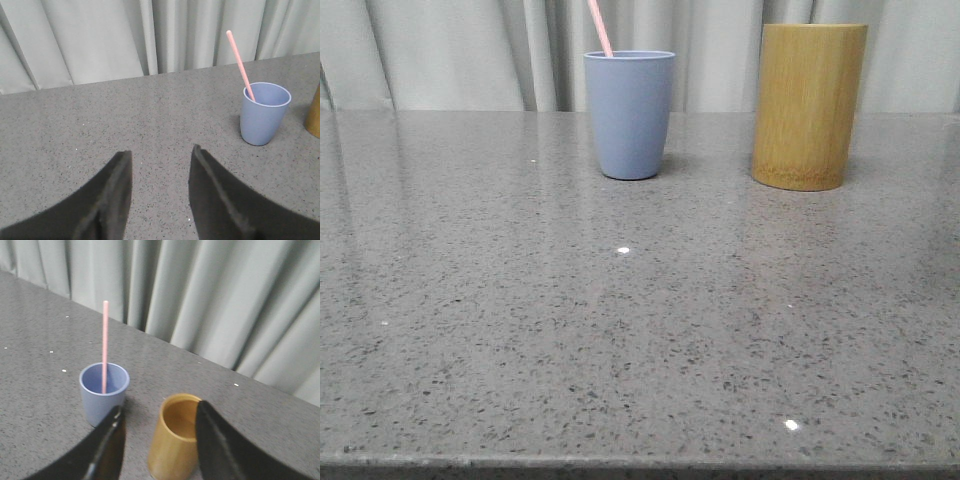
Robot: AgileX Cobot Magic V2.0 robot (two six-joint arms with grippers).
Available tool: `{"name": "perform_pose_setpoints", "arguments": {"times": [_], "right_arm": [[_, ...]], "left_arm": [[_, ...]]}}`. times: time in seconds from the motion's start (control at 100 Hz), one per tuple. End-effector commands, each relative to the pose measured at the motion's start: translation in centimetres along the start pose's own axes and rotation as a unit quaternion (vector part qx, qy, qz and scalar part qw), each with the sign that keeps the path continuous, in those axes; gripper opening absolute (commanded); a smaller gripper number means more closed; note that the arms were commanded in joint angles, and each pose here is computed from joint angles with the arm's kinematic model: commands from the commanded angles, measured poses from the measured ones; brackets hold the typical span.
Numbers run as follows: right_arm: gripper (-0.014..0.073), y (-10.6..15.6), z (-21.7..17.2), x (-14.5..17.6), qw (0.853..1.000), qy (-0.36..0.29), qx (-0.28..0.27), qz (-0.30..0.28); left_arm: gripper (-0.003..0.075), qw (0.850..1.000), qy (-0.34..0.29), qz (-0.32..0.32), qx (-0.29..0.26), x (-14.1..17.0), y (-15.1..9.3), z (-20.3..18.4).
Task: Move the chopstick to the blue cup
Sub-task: 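Withdraw the right gripper up and away from the blue cup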
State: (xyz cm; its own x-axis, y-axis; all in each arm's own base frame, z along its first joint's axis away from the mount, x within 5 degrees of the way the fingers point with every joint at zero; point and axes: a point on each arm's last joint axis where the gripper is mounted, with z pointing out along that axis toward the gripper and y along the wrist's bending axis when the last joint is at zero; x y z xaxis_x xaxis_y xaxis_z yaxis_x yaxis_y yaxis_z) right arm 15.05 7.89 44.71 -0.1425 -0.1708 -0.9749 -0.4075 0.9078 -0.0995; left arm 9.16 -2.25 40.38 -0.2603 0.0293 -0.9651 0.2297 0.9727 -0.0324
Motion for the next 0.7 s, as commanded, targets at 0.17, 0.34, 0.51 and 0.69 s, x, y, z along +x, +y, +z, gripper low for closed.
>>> {"name": "perform_pose_setpoints", "arguments": {"times": [0.17, 0.34, 0.51, 0.69], "right_arm": [[0.0003, -2.0, -6.8, 1.8, 0.996, -0.067, 0.057, 0.011], [-0.0062, -2.5, -9.7, 4.0, 0.994, -0.079, 0.071, 0.018], [-0.0062, -2.9, -12.0, 5.9, 0.992, -0.093, 0.078, 0.027], [-0.0062, -3.1, -13.4, 7.0, 0.990, -0.109, 0.080, 0.032]], "left_arm": [[0.0057, 0.999, -0.051, -0.007, 0.002, 0.7, 0.0, -1.2], [-0.0019, 0.998, -0.057, -0.005, 0.001, 2.1, 0.1, -2.0], [-0.0019, 0.997, -0.072, -0.005, 0.001, 3.6, 0.1, -3.3], [-0.0019, 0.996, -0.085, -0.005, 0.002, 4.5, 0.2, -4.1]]}}
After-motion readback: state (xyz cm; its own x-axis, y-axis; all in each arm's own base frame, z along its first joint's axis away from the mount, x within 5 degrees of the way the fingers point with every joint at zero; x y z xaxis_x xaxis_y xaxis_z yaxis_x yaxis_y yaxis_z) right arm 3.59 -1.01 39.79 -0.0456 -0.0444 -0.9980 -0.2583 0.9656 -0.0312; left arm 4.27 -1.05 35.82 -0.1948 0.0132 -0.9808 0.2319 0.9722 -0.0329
